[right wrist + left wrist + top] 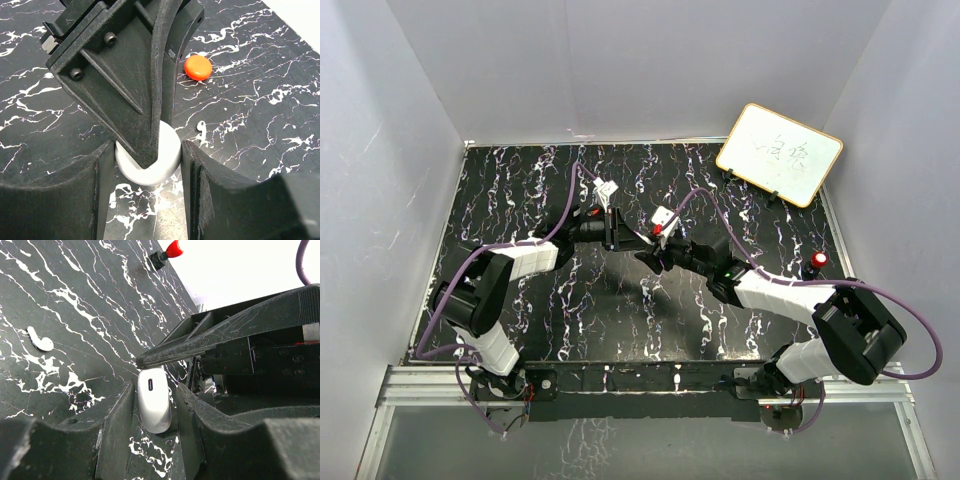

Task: Insert the wireless bluetooth earbuds into the charging case
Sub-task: Pick up the charging case at the center of the board.

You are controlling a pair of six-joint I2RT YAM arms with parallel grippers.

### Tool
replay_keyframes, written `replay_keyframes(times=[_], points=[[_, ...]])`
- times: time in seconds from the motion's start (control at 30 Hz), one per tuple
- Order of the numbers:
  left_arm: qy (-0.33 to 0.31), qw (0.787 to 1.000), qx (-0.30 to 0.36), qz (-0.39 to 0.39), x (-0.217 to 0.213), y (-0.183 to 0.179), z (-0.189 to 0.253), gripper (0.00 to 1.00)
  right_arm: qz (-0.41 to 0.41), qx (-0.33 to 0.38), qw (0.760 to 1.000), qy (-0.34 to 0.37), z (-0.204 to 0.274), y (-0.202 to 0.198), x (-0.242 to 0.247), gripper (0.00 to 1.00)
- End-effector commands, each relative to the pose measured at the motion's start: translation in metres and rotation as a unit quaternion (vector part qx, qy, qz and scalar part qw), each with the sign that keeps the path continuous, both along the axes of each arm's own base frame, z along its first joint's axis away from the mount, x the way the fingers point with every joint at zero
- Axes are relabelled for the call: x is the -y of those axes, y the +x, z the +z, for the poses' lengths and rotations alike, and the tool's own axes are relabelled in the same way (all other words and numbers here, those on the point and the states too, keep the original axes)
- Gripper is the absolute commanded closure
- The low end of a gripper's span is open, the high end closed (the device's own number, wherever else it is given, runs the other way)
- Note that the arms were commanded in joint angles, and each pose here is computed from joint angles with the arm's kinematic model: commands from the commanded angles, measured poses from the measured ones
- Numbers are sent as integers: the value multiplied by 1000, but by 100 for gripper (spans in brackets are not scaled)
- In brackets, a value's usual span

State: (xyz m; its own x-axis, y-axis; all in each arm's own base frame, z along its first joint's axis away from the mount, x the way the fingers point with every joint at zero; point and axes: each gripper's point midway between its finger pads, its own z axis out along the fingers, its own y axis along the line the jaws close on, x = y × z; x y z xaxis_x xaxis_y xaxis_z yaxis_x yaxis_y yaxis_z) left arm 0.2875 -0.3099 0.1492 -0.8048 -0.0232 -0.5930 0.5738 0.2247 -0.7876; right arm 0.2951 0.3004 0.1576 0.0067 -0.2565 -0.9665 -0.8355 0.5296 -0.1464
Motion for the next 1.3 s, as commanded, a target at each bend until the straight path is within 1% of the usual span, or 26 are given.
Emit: replay_keyframes(times=[0.0,0.17,0.2,0.27,0.4,0.5,0.53,0.57,0.6,0.67,0.73,0.77,0.9,0.97,1.03,1.1,1.27], points=[[-19,999,31,-9,5,4,21,63,6,50,998,37,40,10,-10,77],[-23,999,32,-7,5,4,24,66,9,49,998,37,39,9,-11,77],[-24,999,32,-6,5,5,24,68,9,48,998,36,39,9,-11,77],[-24,999,32,-6,5,5,24,74,10,48,998,36,38,8,-11,77],[-26,999,30,-9,6,5,24,92,9,49,998,37,39,9,-10,77],[-28,999,29,-9,6,4,24,100,8,49,998,37,40,9,-11,76],[-28,999,29,-8,6,5,24,100,0,48,998,39,40,11,-9,73],[-28,999,29,-6,6,5,24,100,-7,44,998,43,41,13,-8,60],[-27,999,28,-3,6,6,24,100,-16,41,998,48,43,14,-7,50],[-22,999,27,12,4,10,23,100,-33,34,996,71,52,18,0,46],[-19,999,30,24,3,13,23,100,-51,23,993,102,64,23,12,34],[-17,999,31,35,2,16,24,100,-55,17,992,115,69,25,18,31],[-12,997,40,72,-3,30,28,100,-80,-13,982,169,87,33,45,24],[-17,995,44,84,-5,36,32,100,-90,-28,977,190,93,35,55,23],[-23,994,44,98,-7,41,35,100,-104,-50,970,215,97,40,65,23],[-34,992,49,111,-8,45,41,100,-95,-90,963,235,94,40,66,24],[-66,986,62,141,-9,54,54,100,-58,-176,944,274,82,35,56,29]])
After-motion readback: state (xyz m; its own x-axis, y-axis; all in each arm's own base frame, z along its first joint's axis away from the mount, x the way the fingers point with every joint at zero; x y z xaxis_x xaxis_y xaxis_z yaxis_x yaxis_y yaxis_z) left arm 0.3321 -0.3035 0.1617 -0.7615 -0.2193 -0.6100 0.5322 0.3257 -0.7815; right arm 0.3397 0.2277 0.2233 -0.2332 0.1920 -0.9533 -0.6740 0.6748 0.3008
